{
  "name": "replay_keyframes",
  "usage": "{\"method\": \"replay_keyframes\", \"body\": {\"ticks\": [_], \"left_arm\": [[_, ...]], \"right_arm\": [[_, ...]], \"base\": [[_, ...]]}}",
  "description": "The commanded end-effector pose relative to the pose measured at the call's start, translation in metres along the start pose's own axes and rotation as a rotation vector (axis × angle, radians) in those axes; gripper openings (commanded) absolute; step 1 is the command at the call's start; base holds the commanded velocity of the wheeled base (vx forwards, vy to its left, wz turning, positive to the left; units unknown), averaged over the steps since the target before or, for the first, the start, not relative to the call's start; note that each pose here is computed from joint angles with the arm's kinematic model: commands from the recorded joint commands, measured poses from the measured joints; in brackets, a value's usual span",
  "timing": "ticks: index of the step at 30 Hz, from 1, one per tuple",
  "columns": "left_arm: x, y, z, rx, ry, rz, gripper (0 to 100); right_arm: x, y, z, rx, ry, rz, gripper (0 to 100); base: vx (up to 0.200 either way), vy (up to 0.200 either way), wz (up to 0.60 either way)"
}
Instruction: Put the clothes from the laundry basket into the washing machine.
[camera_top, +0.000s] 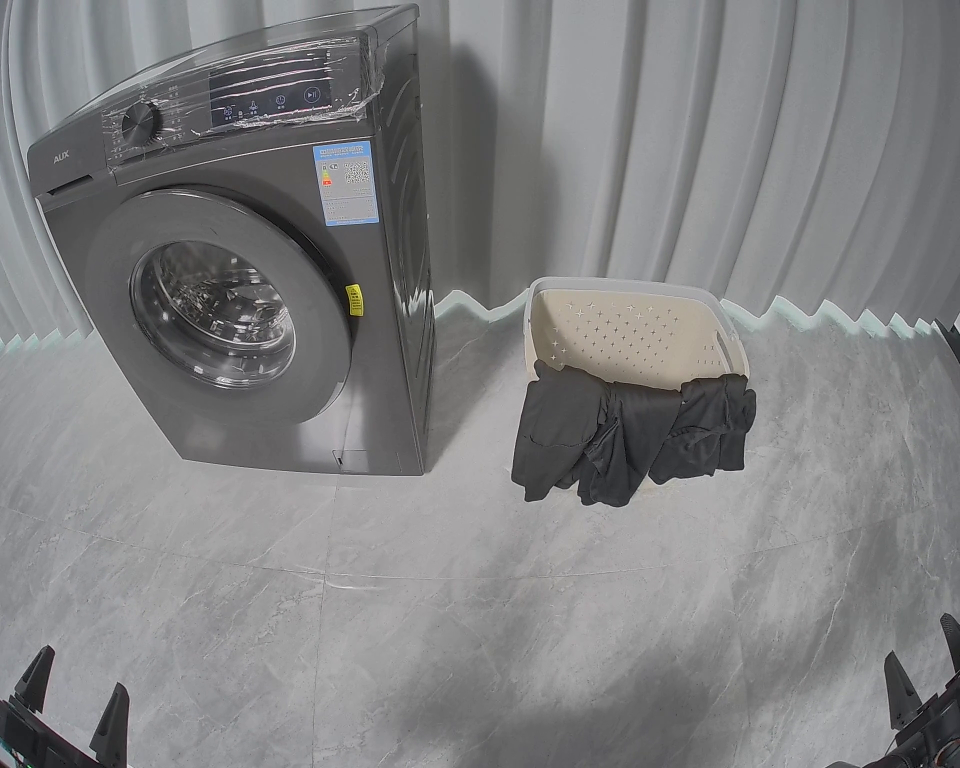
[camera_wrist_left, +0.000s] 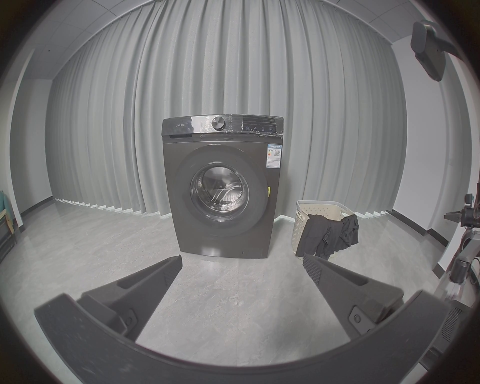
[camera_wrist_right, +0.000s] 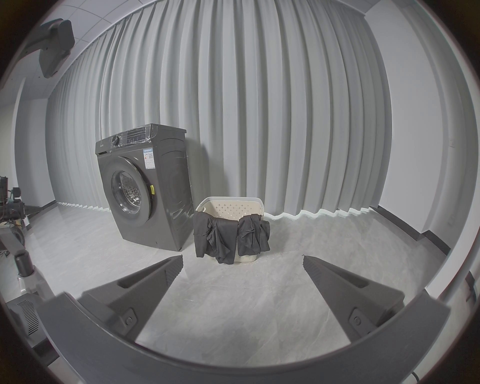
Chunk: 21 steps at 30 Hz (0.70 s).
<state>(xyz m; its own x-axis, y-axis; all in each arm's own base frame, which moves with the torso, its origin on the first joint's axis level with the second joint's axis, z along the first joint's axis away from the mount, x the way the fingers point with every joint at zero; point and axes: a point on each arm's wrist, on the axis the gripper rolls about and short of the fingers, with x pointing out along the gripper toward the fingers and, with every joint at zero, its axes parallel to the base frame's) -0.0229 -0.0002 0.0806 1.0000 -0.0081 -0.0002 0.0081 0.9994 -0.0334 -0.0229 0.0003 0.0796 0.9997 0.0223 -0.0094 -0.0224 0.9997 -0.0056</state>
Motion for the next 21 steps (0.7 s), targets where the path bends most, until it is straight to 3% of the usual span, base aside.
{"method": "replay_keyframes", "body": {"ticks": [1,10,16,21], "left_arm": [[0.0001,0.0001,-0.0048,0.000,0.001,-0.001,100],[0.0001,0.0002,-0.0048,0.000,0.001,0.000,100],[0.0001,0.0001,-0.0048,-0.002,0.001,-0.001,100],[0.0001,0.0002,-0.0048,-0.002,0.001,0.000,100]], "right_arm": [[-0.0001,0.0000,-0.0044,0.001,-0.002,0.001,100],[-0.0001,0.0000,-0.0046,0.000,0.000,0.001,100],[-0.0001,0.0001,-0.0046,0.001,0.000,0.002,100],[-0.0001,0.0000,-0.0046,0.000,0.000,0.001,100]], "base": [[0.000,0.000,0.00],[0.000,0.000,0.00],[0.000,0.000,-0.60],[0.000,0.000,0.00]]}}
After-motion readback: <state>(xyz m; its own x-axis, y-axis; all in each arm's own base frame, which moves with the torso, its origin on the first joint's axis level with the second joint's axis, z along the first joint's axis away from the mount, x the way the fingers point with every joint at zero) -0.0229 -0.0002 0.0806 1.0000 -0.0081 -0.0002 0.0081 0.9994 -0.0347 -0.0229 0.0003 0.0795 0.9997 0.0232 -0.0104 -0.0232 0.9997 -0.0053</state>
